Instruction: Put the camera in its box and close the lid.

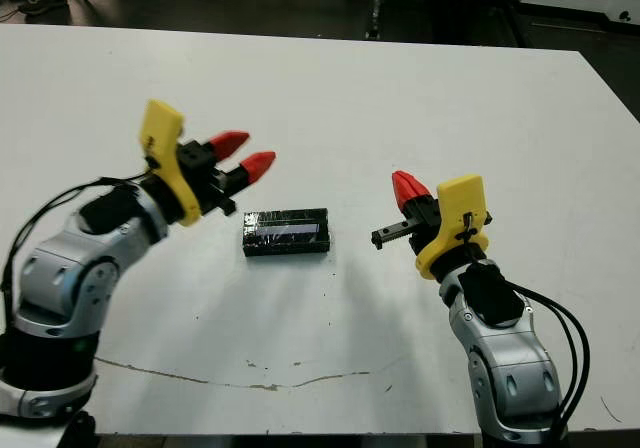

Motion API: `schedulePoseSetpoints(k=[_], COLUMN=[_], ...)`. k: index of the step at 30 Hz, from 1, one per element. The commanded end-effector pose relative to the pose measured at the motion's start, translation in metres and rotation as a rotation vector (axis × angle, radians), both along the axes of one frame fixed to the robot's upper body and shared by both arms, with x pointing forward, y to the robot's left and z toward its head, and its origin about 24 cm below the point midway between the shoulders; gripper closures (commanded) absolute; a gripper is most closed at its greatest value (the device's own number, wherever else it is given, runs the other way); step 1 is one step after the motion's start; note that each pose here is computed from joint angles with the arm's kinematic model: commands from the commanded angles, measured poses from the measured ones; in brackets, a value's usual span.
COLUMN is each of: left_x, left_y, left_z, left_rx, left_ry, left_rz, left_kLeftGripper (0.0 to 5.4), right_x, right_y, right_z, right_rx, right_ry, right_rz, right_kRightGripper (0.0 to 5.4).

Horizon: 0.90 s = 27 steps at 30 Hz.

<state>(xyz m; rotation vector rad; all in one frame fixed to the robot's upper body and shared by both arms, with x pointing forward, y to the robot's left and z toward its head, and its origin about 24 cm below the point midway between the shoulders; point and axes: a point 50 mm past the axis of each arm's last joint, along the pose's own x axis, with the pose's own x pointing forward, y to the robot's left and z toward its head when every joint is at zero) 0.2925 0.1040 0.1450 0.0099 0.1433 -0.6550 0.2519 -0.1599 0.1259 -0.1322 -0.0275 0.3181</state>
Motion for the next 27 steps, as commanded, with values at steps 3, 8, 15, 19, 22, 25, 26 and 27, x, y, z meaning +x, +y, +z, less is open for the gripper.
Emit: schedulePoseSetpoints(k=[3,8,15,19,22,25,26,27], left_x=[-0.004,-0.007,-0.010,-0.012,-0.013,-0.013,-0.013,-0.013], left_y=[-0.010,-0.014,-0.011,-0.008,-0.006,-0.004,-0.004,-0.003], left_z=[-0.029,-0.049,-0.083,-0.096,-0.102,-0.100,-0.098,-0.095], left_rx=[0.045,0.169,0.361,0.425,0.438,0.419,0.395,0.376], left_ry=[0.112,0.168,0.231,0.273,0.277,0.272,0.270,0.270], left_rz=[0.003,-0.024,-0.072,-0.094,-0.105,-0.102,-0.097,-0.089], left_kLeftGripper=[4.15,4.94,5.40,5.40,5.40,5.40,5.40,5.40], right_x=[0.001,0.001,0.000,0.000,-0.001,-0.001,-0.001,-0.001], right_y=[-0.003,-0.002,-0.002,-0.002,-0.002,-0.002,-0.002,-0.002], right_z=[0.001,0.002,0.002,0.001,0.001,0.000,0.000,0.000], right_rx=[0.006,0.004,0.004,0.000,0.004,0.001,0.004,0.007], right_ry=[0.002,0.000,0.000,0.002,0.003,0.000,0.001,0.002], right_rz=[-0.019,-0.016,-0.011,-0.008,-0.007,-0.006,-0.006,-0.006], right_kRightGripper=[5.40,5.40,5.40,5.40,5.40,5.40,5.40,5.40])
